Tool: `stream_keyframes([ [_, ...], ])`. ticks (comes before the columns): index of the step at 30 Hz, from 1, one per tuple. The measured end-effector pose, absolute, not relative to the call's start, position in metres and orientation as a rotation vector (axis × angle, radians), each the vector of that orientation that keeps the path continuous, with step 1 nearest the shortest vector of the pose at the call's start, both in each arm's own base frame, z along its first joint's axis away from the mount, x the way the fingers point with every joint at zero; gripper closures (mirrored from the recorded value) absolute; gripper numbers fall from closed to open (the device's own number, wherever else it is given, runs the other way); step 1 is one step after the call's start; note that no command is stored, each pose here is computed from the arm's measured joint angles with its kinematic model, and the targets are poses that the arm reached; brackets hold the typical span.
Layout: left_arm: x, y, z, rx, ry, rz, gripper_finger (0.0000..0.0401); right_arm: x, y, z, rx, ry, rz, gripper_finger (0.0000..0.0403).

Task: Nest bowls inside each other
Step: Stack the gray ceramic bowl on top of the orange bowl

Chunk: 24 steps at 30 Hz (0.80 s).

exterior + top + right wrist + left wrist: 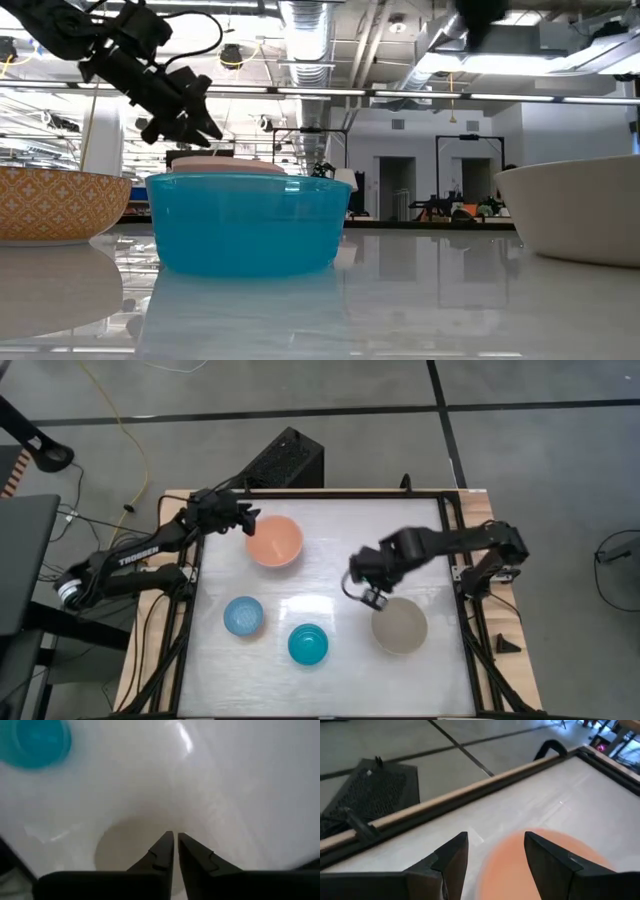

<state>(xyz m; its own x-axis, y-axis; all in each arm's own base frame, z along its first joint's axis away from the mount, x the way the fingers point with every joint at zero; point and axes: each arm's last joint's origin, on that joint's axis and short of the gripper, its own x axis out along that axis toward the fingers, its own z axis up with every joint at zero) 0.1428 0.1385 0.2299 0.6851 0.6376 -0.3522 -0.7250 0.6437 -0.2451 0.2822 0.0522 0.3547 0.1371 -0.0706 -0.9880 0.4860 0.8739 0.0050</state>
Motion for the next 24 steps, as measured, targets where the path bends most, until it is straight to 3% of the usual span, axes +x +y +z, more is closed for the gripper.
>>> stream_keyframes([
  [4, 0.141, 0.133, 0.232, -0.395, 0.25, 0.679, 0.0218, 0.251, 0.067, 0.32, 0.393, 1.484, -0.492, 0.0309],
  [13, 0.135, 0.125, 0.244, -0.337, 0.205, 0.617, 0.0218, 0.198, 0.058, 0.256, 0.731, 1.372, -0.513, 0.0226],
  [19, 0.132, 0.122, 0.248, -0.369, 0.178, 0.621, 0.0218, 0.183, 0.055, 0.229, 0.749, 1.4, -0.498, 0.018],
  [24, 0.13, 0.119, 0.249, -0.379, 0.173, 0.622, 0.0218, 0.178, 0.053, 0.209, 0.707, 1.454, -0.515, 0.0171],
])
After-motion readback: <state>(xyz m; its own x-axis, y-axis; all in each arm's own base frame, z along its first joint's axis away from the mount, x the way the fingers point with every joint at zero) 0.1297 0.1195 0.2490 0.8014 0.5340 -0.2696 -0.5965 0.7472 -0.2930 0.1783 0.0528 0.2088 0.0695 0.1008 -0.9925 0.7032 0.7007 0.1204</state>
